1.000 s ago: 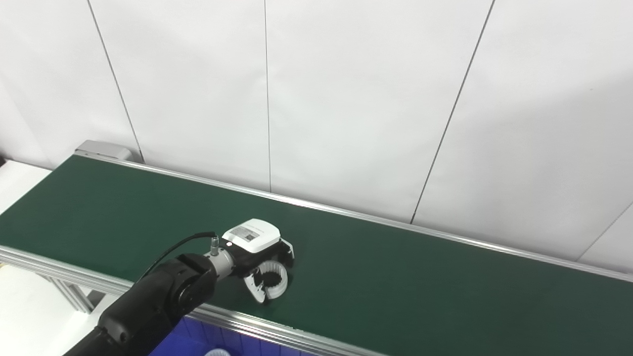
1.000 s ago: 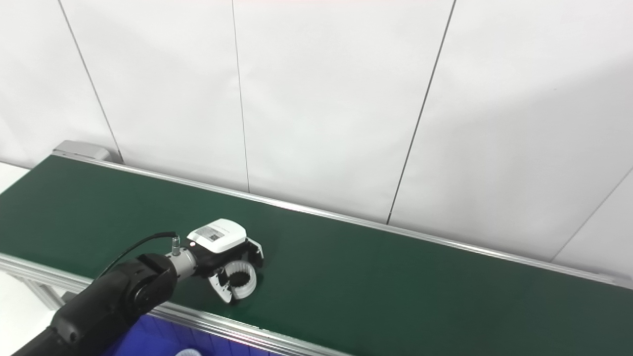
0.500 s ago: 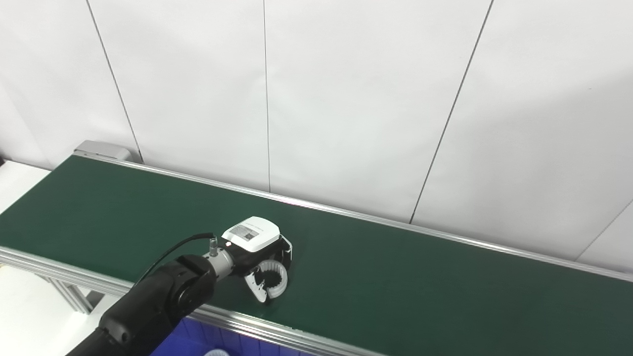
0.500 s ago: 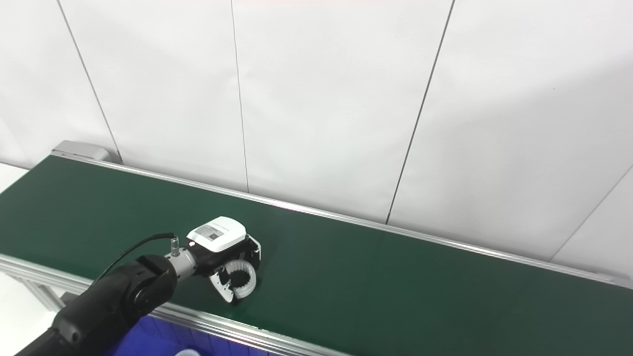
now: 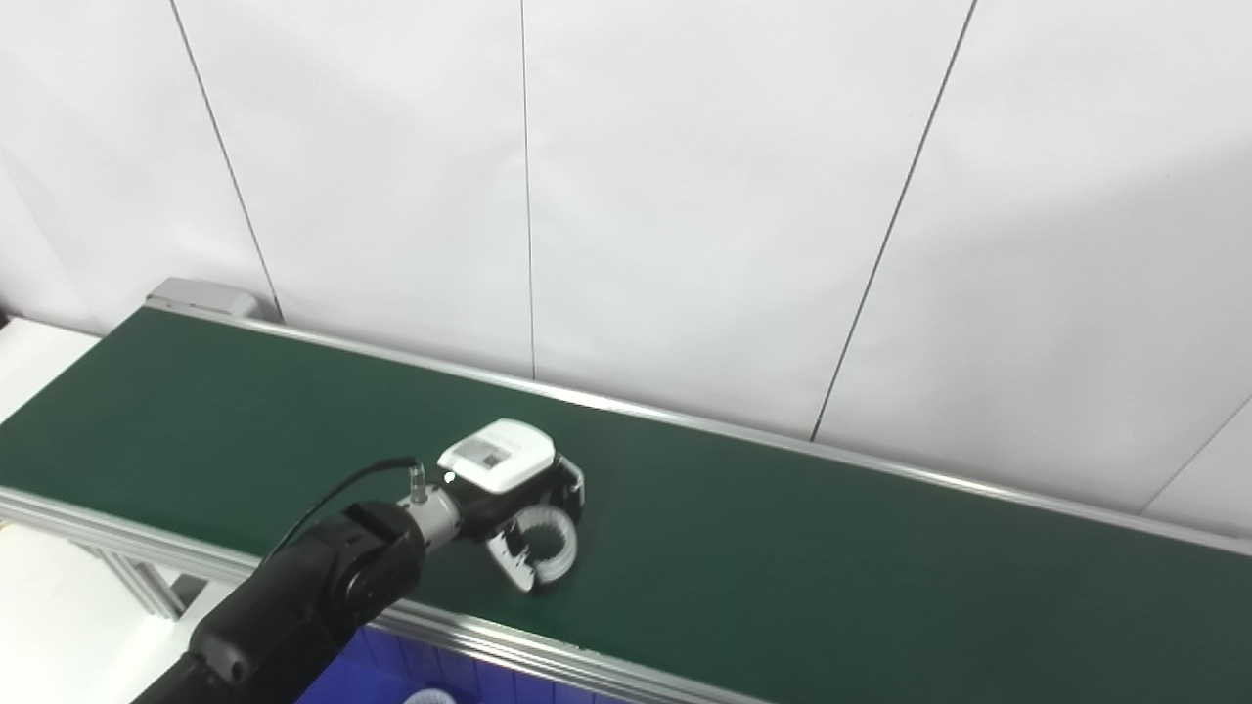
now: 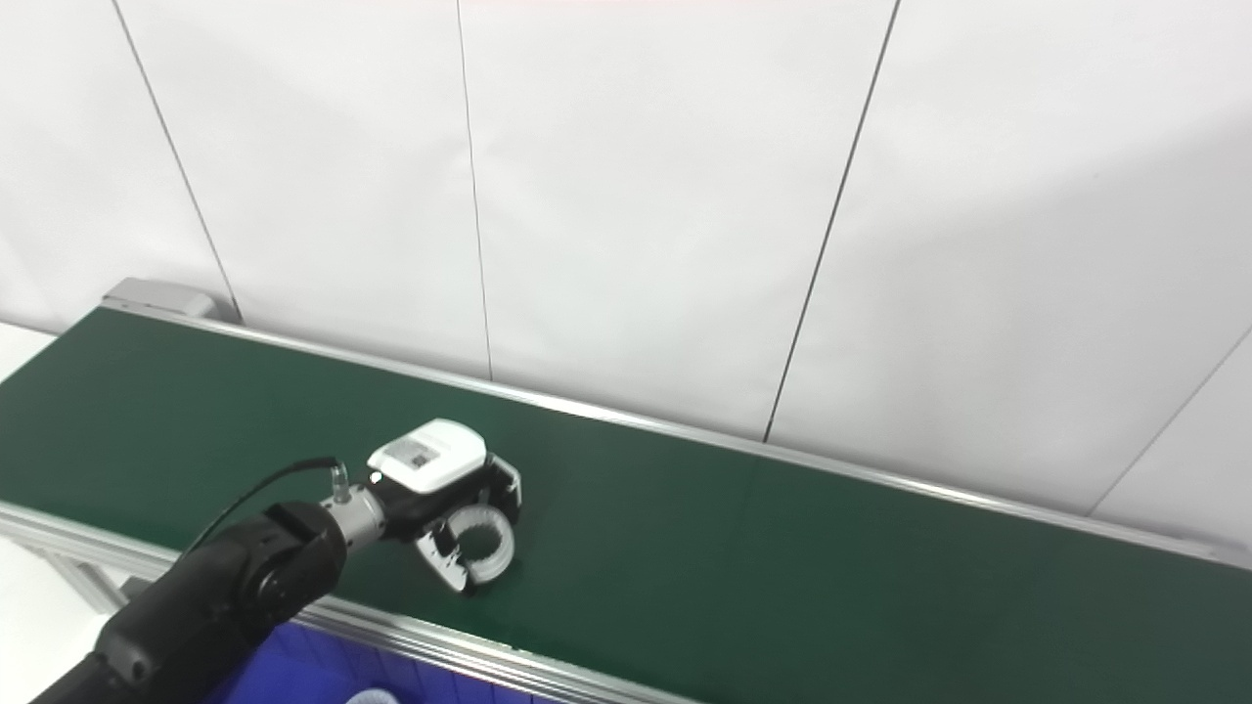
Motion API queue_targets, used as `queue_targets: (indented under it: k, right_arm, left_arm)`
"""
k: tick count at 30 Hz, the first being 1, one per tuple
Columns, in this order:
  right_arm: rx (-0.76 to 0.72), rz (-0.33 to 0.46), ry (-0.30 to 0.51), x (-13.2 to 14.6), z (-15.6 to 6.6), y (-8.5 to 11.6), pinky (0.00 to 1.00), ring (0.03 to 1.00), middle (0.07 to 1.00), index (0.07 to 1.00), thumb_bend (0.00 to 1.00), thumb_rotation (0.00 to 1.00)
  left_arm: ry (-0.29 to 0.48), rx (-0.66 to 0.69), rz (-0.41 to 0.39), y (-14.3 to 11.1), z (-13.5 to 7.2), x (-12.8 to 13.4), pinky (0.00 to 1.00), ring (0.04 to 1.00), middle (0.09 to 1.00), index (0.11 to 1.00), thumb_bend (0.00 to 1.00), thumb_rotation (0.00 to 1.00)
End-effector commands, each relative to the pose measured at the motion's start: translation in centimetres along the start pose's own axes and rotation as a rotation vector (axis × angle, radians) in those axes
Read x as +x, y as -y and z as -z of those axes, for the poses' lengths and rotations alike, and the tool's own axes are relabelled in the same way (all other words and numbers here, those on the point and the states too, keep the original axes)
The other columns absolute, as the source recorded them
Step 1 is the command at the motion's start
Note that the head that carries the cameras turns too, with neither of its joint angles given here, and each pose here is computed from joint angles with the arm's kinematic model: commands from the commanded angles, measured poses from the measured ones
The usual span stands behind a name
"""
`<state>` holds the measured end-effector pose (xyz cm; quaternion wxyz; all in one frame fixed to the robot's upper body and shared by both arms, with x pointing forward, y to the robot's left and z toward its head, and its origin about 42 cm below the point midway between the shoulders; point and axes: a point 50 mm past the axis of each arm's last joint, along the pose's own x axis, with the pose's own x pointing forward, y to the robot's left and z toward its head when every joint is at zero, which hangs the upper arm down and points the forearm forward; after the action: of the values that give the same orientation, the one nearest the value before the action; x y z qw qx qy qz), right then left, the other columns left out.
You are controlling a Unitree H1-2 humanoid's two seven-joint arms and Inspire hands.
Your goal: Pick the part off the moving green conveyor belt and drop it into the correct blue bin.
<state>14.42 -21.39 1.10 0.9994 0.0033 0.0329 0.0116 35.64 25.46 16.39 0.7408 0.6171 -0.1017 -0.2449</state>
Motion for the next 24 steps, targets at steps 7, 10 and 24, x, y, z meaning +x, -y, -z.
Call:
queue_targets:
  k: [7, 10, 24]
  right_arm:
    - [0.004, 0.001, 0.079, 0.3, -1.1, 0.0, 0.73, 0.792, 0.831, 0.931, 0.25, 0.89]
    - [0.011, -0.001, 0.08, 0.3, -1.1, 0.0, 0.72, 0.787, 0.831, 0.931, 0.27, 0.87]
    - [-0.009, 0.027, 0.085, 0.1, -1.3, 0.7, 0.67, 0.743, 0.793, 0.875, 0.55, 0.85]
  left_arm:
    - [0.054, -0.038, -0.131, -4.7, -2.9, -3.4, 0.43, 0.414, 0.487, 0.517, 0.5, 0.0]
    - [0.079, -0.077, -0.164, -5.3, -3.8, -4.7, 0.37, 0.417, 0.495, 0.531, 0.48, 0.0]
    - [0.049, -0.154, -0.177, -5.0, -7.7, -10.4, 0.36, 0.418, 0.489, 0.53, 0.47, 0.0]
